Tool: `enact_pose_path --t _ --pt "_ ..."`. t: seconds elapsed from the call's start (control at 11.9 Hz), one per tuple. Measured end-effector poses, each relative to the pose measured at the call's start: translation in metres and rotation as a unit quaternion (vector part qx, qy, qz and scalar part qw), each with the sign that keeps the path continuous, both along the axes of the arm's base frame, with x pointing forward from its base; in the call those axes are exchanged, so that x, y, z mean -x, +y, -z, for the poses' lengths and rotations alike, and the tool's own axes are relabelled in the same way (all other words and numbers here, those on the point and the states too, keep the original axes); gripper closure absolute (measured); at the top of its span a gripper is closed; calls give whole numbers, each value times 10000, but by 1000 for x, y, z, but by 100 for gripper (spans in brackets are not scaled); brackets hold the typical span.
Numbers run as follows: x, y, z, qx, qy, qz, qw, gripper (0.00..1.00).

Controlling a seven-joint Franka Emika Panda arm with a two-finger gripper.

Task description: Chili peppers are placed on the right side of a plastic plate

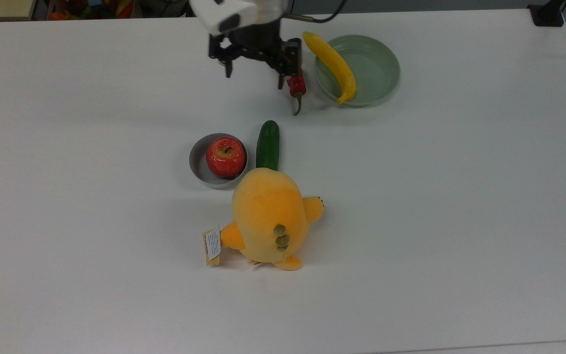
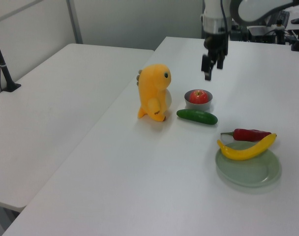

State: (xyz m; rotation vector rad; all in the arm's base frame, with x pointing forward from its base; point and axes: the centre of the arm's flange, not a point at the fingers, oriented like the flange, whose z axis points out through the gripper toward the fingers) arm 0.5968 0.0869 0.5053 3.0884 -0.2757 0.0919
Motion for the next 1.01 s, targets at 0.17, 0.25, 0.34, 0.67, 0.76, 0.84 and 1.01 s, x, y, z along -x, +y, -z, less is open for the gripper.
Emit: enact_pose_path --t 0.17,0.25,0.34,0.67,0.76,0.84,1.01 --pt "-3 -26 -17 37 -254 29 9997 0" --pt "-2 -34 -25 45 -319 -21 9995 0" --pt "1 -42 -36 -15 -393 -82 9992 0" --pt "20 -66 -62 -217 -291 -168 9992 0" --pt "21 -63 -62 -218 -246 -196 9993 0" --pt "22 -59 -62 -218 -228 -225 9992 0" --pt "22 -59 -61 -218 -217 -232 9993 0"
